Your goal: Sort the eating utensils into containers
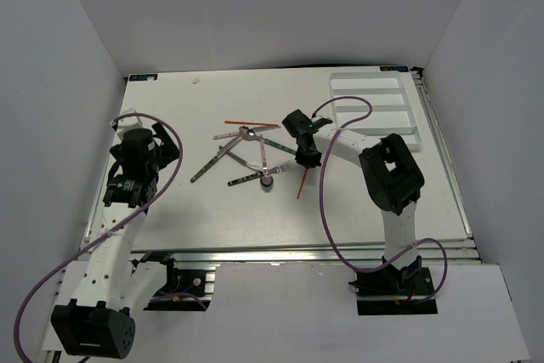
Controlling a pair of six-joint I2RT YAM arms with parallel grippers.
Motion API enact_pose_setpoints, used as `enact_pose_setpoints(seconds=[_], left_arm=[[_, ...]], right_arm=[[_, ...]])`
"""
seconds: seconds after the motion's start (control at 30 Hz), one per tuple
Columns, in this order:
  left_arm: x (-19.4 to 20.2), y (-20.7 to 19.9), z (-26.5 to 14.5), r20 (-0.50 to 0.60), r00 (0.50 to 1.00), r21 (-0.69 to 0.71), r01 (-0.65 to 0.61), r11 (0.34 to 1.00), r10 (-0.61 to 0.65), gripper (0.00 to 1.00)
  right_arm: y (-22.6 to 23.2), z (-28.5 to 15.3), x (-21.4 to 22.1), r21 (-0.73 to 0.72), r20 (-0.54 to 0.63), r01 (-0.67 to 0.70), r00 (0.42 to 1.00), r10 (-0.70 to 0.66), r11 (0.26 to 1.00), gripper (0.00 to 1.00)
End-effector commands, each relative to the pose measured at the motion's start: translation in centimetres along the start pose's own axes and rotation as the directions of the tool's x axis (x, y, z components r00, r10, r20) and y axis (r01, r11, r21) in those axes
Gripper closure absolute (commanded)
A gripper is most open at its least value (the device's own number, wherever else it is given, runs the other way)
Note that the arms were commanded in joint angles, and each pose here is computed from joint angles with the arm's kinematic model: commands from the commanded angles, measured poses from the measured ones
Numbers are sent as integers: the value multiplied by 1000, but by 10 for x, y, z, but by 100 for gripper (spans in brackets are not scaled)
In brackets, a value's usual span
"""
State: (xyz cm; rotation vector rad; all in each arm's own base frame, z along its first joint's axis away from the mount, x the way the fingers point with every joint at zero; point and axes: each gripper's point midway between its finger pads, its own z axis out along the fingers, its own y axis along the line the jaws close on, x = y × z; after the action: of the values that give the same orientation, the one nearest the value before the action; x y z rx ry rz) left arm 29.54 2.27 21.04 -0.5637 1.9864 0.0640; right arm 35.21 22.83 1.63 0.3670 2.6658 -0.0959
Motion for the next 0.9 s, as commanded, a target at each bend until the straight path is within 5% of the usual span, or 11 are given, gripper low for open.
enact_pose_setpoints(seconds=[0.0, 0.17, 0.5, 0.7, 0.87], left_arm=[[-2, 3, -6, 16, 1000, -4, 7, 1000, -7, 2], [-2, 2, -5, 13, 1000, 1, 6, 1000, -6, 2], [-2, 3, -6, 14, 1000, -3, 7, 1000, -7, 2], [-2, 3, -5, 12, 1000, -4, 5, 1000, -5, 2], [-1, 3, -4, 10, 1000, -7, 4, 1000, -4, 2]], right_arm=[[-20, 24, 33, 26, -109, 44, 993, -41, 999, 85], [-18, 24, 35, -17, -132, 40, 990, -42, 999, 100], [-2, -43, -25, -168, 16, -16, 1000, 19, 986, 100], [-28, -68, -75, -203, 85, -186, 975, 206, 961, 100], [-89, -62, -125, -155, 112, -460, 871, 478, 874, 100]])
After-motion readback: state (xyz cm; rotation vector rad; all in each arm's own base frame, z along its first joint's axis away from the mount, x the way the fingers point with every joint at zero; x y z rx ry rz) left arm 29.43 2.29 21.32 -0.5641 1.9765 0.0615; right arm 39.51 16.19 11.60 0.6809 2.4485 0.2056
